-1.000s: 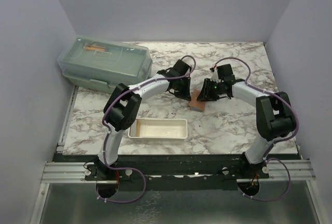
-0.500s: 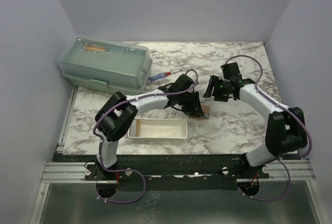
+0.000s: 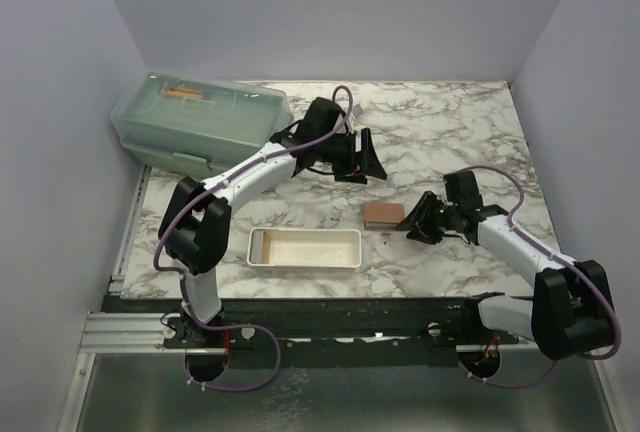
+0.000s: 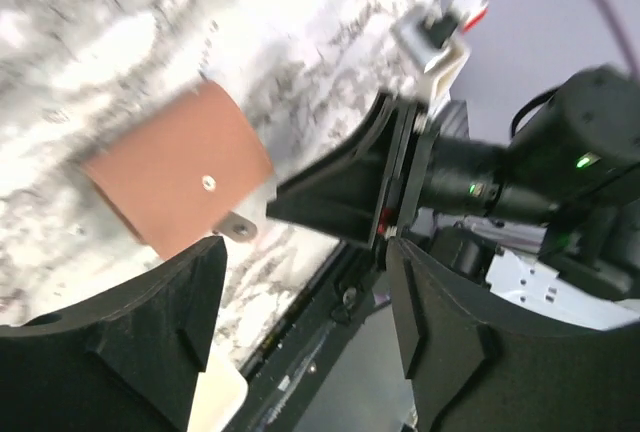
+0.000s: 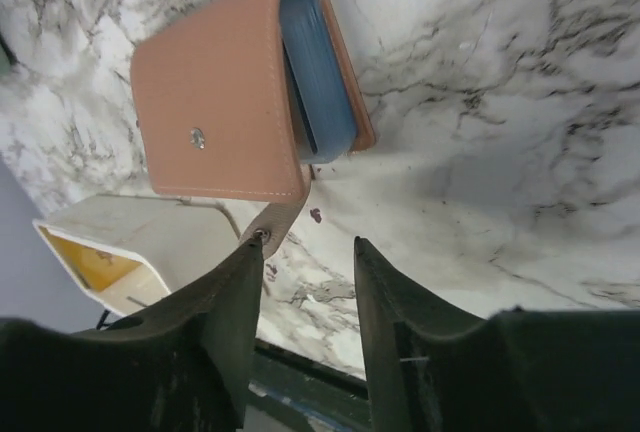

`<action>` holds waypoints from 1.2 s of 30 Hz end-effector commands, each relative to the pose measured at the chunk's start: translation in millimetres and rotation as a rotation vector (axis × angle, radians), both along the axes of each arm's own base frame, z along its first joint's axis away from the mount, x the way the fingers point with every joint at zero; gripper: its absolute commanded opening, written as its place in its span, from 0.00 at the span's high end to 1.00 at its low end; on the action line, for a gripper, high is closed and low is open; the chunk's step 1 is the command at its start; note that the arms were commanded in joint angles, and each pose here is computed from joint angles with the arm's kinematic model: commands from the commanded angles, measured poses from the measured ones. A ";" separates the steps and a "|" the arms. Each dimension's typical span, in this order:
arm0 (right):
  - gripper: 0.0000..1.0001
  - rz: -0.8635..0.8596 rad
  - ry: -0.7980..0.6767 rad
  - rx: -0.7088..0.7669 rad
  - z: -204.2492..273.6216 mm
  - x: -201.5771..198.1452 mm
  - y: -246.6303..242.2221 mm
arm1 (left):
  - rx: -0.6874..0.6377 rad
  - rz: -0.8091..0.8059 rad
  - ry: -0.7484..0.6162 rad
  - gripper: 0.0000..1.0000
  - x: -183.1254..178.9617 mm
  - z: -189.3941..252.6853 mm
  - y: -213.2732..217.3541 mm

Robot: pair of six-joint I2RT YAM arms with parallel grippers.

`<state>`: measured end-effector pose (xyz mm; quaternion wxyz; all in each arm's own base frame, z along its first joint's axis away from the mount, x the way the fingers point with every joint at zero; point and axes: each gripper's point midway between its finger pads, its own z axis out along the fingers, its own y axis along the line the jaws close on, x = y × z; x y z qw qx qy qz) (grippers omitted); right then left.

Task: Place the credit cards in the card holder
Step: Close the card holder at the center of the board.

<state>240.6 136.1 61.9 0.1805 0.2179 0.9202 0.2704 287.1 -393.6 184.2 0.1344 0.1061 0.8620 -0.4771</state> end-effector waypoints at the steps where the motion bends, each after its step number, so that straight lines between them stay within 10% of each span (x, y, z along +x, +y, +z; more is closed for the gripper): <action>1: 0.58 0.025 -0.006 0.184 0.3 2.7 27.9 | 0.100 -0.006 0.025 0.31 25.3 -36.2 4.5; 16: 0.64 0.281 -0.168 -0.166 -27.9 92.6 12.2 | 0.279 0.030 0.095 0.40 26.1 -152.3 9.8; 28: 0.38 0.252 -0.087 -0.319 1.1 94.9 -10.5 | 0.185 0.141 0.070 0.32 24.3 -92.2 47.8; 36: 0.75 0.279 -0.131 -0.225 2.1 110.6 4.1 | 0.040 0.089 0.122 0.75 69.9 -71.0 13.3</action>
